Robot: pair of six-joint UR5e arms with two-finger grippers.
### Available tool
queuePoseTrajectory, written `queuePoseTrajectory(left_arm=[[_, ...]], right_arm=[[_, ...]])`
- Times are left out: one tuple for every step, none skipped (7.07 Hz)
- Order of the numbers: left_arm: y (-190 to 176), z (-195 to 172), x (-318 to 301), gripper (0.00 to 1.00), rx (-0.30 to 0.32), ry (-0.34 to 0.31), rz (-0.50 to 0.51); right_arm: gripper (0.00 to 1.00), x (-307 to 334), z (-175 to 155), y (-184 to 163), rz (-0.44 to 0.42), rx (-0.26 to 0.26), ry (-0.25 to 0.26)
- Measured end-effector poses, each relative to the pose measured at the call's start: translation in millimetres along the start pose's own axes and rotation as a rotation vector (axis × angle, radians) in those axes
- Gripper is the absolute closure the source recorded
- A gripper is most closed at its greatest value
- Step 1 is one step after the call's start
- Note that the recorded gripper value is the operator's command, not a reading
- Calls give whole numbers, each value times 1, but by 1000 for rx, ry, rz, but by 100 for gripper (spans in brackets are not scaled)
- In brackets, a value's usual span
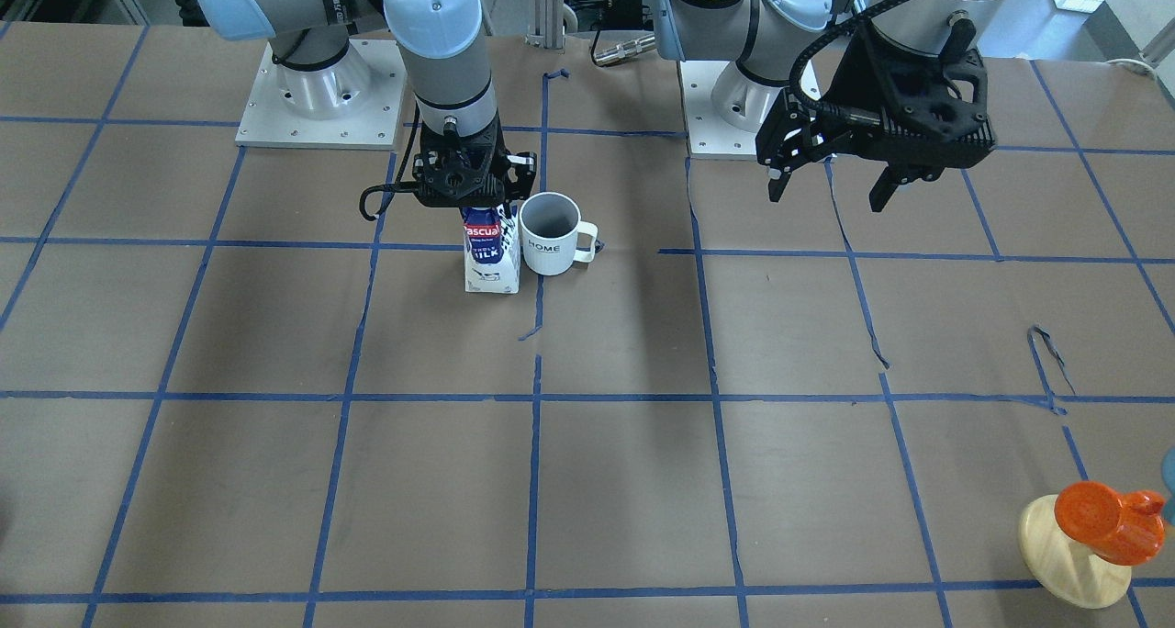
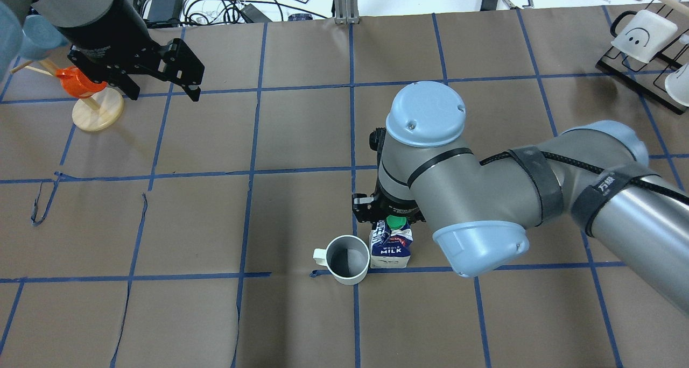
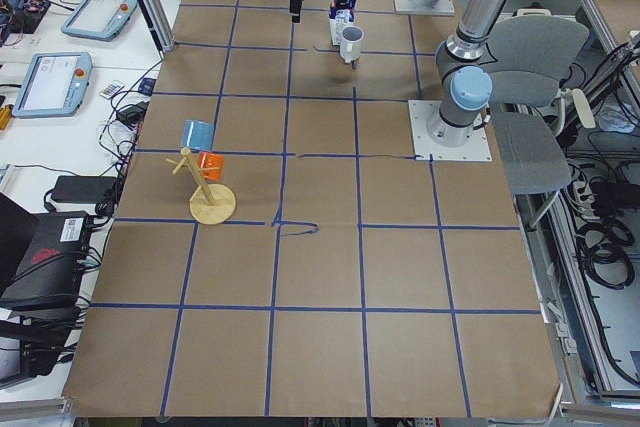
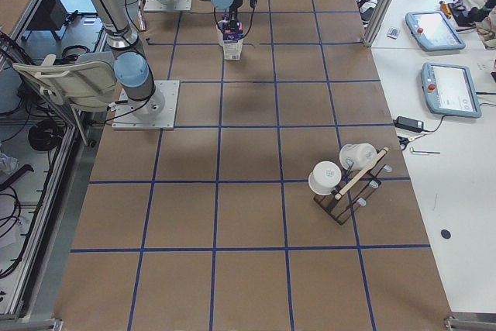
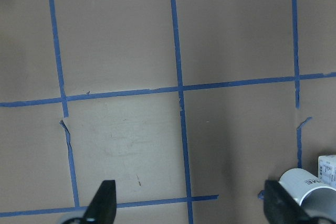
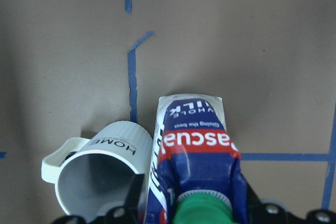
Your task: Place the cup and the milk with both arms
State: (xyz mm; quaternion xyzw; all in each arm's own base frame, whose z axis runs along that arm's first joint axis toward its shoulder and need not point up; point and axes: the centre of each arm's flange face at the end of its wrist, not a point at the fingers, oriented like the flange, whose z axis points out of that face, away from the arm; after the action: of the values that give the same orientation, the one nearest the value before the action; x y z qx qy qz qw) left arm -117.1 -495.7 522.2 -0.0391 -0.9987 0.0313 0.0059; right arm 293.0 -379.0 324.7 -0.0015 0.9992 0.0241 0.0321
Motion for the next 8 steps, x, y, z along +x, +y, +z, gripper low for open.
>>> queuePoseTrajectory(left_arm=[[0,0,0,0,1,0,-2],[0,0,0,0,2,0,-6],[0,0,0,0,2,-1,-8],[0,0,1,0,2,-1,-9],[0,0,1,0,3,-2,-9],[0,0,2,0,2,-3,-9],[0,0,2,0,2,-3,-9],[0,0,2,0,1,-4,-8]], right_arm=[[0,1,-13,-9,-26,18,-1],[0,5,-37,-23,-45,33,2],[0,19,-72,-44,-62,34,19],[0,48,-114,-71,-79,43,32],[0,84,-156,-102,-62,82,33],[0,115,-188,-125,-44,129,32],[0,133,-211,-139,-48,170,35],[0,139,-223,-147,-54,200,36]])
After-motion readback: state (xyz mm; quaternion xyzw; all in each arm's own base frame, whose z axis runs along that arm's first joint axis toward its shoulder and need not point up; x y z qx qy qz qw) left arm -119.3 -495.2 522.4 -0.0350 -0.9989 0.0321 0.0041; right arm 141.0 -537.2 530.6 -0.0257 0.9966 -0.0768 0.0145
